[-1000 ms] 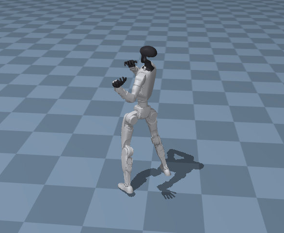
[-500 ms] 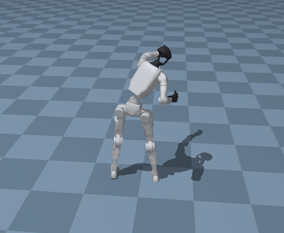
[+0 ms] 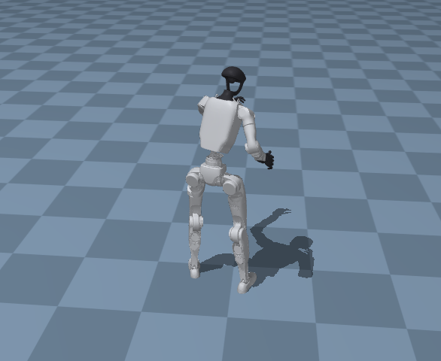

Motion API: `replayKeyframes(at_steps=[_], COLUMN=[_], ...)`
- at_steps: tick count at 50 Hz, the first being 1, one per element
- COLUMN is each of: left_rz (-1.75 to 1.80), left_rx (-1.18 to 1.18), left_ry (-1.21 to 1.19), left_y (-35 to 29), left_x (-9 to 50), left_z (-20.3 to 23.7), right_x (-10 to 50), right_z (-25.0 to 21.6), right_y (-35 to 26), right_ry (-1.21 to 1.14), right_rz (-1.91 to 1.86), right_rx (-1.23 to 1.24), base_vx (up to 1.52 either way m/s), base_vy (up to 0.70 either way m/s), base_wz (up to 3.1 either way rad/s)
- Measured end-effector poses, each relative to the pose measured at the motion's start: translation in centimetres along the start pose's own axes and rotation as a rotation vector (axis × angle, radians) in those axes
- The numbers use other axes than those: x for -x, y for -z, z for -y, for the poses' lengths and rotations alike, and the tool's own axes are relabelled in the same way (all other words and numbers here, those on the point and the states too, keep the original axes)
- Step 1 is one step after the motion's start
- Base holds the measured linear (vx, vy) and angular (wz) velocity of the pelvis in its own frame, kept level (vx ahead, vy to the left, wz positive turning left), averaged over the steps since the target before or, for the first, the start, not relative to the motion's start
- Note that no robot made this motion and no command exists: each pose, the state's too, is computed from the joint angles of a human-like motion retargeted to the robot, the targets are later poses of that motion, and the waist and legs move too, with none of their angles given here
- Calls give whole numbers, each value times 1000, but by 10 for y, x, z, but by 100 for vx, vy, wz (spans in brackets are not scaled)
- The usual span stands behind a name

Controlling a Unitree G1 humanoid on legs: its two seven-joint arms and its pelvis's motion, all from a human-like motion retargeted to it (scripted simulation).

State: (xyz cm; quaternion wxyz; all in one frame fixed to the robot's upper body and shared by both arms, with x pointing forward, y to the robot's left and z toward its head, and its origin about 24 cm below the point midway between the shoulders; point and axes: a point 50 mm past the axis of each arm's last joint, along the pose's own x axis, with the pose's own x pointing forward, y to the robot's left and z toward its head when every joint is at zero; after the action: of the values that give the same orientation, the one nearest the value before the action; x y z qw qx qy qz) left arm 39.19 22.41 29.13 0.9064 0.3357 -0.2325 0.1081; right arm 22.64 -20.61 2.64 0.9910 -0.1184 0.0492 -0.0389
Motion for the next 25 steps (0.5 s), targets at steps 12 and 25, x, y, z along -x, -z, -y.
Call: replayKeyframes(at_steps=[12,25], left_rz=[-447,-927], left_rx=[1067,1732], left_ry=[95,-484], left_y=[83,145], left_x=[129,277], left_z=[116,165], right_x=[-37,-65], right_z=[-79,-101], right_y=[-15,-98], right_ry=[-65,-296], right_rz=[8,380], right_rx=[-84,190], base_vx=[12,18], base_vy=[5,1], base_wz=[94,145])
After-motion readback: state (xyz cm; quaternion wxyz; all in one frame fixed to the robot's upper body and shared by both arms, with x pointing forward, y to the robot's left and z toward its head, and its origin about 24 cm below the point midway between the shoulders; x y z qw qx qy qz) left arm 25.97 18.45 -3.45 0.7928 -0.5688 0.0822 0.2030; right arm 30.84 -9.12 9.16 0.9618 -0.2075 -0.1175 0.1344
